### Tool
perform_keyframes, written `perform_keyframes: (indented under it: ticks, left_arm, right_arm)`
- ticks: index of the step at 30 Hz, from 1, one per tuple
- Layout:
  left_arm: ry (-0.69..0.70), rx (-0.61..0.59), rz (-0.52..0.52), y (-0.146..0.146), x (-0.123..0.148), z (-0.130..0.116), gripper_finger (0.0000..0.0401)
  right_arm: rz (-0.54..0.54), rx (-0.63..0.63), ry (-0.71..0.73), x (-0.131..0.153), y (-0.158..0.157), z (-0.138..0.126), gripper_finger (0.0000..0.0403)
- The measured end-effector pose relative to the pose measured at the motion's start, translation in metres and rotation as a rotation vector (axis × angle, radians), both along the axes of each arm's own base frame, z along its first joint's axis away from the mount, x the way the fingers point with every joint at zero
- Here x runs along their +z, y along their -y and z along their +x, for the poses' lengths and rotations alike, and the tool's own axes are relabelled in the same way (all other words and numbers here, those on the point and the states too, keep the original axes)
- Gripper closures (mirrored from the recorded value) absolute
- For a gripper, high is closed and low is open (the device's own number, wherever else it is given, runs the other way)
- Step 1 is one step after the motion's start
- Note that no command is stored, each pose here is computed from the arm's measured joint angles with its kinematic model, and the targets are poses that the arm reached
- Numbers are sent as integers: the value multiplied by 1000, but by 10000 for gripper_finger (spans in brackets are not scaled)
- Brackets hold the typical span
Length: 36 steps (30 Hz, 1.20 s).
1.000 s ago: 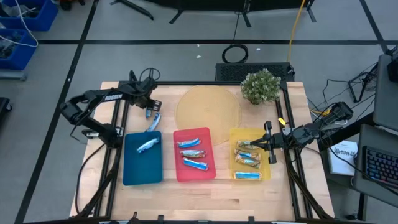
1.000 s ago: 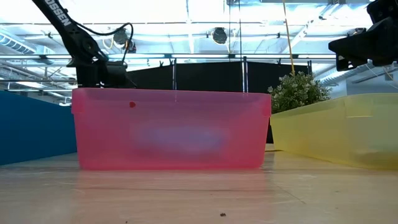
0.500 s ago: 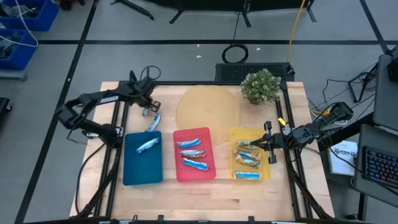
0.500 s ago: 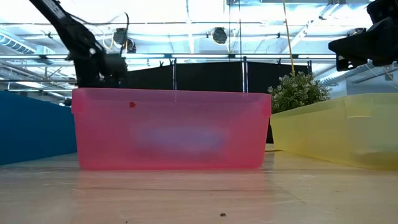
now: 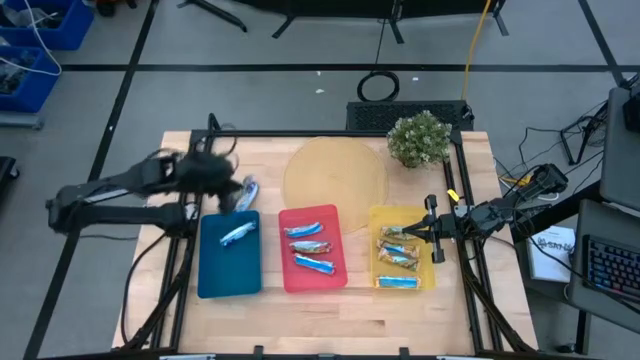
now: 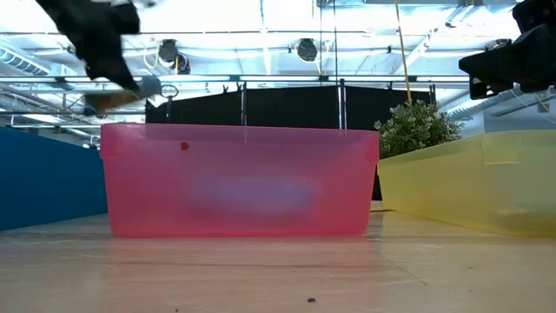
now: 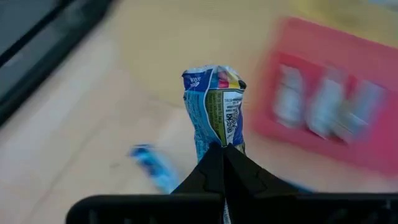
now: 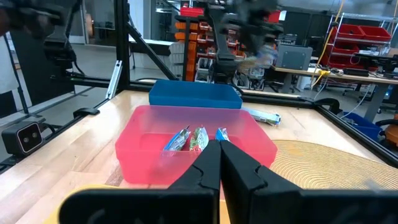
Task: Pick and place Granola Bars by type
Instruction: Put the top blue granola bar into the blue bin, then put the blue granola bar into the blue bin
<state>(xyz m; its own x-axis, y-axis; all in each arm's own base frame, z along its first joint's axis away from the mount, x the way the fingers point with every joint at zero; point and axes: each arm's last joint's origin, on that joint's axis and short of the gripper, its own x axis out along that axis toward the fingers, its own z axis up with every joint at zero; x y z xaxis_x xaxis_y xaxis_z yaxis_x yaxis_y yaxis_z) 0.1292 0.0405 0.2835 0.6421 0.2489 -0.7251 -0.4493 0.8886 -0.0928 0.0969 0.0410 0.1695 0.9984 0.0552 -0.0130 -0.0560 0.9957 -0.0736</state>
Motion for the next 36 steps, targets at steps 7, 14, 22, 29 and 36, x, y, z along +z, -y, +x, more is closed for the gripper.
perform_keyframes:
  ticks: [7, 14, 22, 29, 36]
  left_arm:
    - [68, -291, -52, 54, 4, -10, 400]
    - [-247, -368, -31, 88, -34, -9, 401]
    - [-335, -403, -262, 114, -69, 15, 401]
    - [-431, -222, -358, 115, -84, 23, 373]
    - [-429, -168, -337, 110, -87, 29, 314]
  right_arm:
    - [0, 0, 0, 0, 0, 0, 403]
    - [0, 0, 0, 0, 0, 0, 403]
    - [0, 0, 0, 0, 0, 0, 403]
    - [0, 0, 0, 0, 0, 0, 403]
    - [0, 0, 0, 0, 0, 0, 403]
